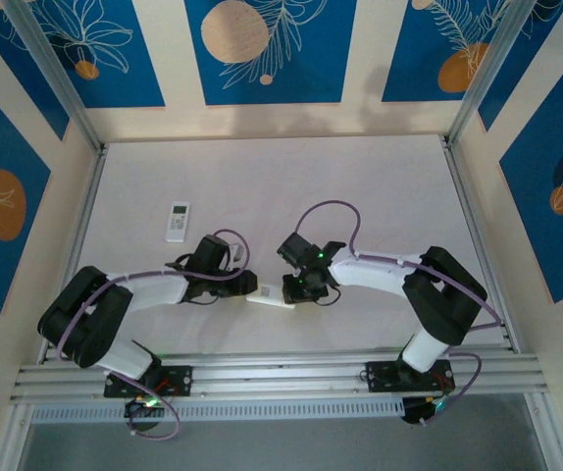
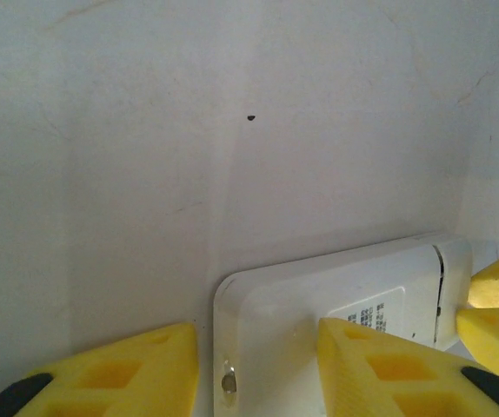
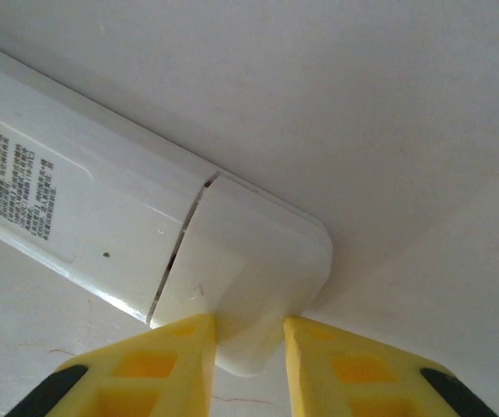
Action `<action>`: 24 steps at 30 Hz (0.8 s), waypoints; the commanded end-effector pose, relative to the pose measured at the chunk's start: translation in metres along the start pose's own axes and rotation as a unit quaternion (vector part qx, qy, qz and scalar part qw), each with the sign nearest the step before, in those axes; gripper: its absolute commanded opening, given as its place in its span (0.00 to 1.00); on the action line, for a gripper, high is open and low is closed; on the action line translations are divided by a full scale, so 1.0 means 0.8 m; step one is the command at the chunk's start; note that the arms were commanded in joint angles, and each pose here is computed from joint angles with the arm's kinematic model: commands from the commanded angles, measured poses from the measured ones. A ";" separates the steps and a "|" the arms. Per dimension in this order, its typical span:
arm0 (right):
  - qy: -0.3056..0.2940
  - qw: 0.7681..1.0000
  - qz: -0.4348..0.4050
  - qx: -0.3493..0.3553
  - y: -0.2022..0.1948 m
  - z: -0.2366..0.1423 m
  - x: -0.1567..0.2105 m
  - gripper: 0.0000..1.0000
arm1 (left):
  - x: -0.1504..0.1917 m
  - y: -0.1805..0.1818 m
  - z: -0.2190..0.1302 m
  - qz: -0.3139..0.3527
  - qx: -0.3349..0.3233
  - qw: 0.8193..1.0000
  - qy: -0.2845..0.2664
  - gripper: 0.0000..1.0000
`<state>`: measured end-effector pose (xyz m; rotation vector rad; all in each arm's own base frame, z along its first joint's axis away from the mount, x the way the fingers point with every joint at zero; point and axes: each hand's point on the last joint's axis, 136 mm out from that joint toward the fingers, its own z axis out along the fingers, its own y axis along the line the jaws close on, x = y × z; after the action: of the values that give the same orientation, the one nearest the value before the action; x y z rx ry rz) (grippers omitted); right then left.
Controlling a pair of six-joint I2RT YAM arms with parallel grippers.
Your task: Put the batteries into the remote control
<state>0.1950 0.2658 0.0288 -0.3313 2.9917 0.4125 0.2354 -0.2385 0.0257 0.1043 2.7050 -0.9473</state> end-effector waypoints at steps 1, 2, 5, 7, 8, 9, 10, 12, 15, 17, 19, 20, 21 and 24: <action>0.022 0.999 0.011 0.029 -0.005 0.023 0.013 0.26 | 0.025 -0.012 0.020 0.022 0.027 0.998 0.049 0.39; 0.027 0.999 0.015 0.030 -0.004 0.028 0.016 0.25 | 0.026 -0.014 0.022 0.024 0.029 0.998 0.054 0.38; 0.042 0.998 0.033 0.040 -0.002 0.044 0.026 0.24 | 0.036 -0.015 0.031 0.032 0.028 0.997 0.068 0.36; 0.046 0.997 0.046 0.037 0.002 0.054 0.028 0.24 | 0.039 -0.019 0.035 0.038 0.031 0.996 0.071 0.35; 0.046 0.997 0.052 0.034 0.005 0.057 0.026 0.24 | 0.039 -0.021 0.038 0.038 0.031 0.996 0.071 0.34; 0.044 0.997 0.053 0.030 0.010 0.059 0.022 0.23 | 0.039 -0.023 0.039 0.042 0.033 0.996 0.071 0.33; 0.041 0.997 0.053 0.025 0.017 0.059 0.016 0.23 | 0.038 -0.027 0.042 0.044 0.035 0.996 0.069 0.33; 0.026 0.998 0.050 0.005 0.040 0.055 -0.001 0.23 | 0.036 -0.033 0.046 0.049 0.038 0.996 0.066 0.32; 0.003 0.999 0.040 -0.034 0.082 0.036 -0.027 0.23 | 0.032 -0.049 0.053 0.060 0.046 0.995 0.066 0.32; -0.019 0.998 0.027 -0.044 0.098 0.016 -0.042 0.23 | 0.033 -0.055 0.056 0.067 0.046 0.994 0.066 0.32; -0.042 0.998 0.014 -0.048 0.104 0.003 -0.056 0.23 | 0.032 -0.054 0.058 0.069 0.042 0.995 0.063 0.32; -0.053 0.997 0.007 -0.049 0.104 0.001 -0.061 0.24 | 0.033 -0.052 0.059 0.070 0.041 0.995 0.062 0.32; -0.063 0.997 0.000 -0.053 0.104 0.003 -0.065 0.23 | 0.034 -0.050 0.061 0.069 0.040 0.995 0.063 0.32; -0.096 0.992 -0.029 -0.072 0.108 0.010 -0.076 0.23 | 0.040 -0.045 0.065 0.072 0.037 0.994 0.068 0.32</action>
<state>0.2092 0.3029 0.0359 -0.2588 2.9876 0.3214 0.2371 -0.2489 0.0191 0.1576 2.7712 -0.8637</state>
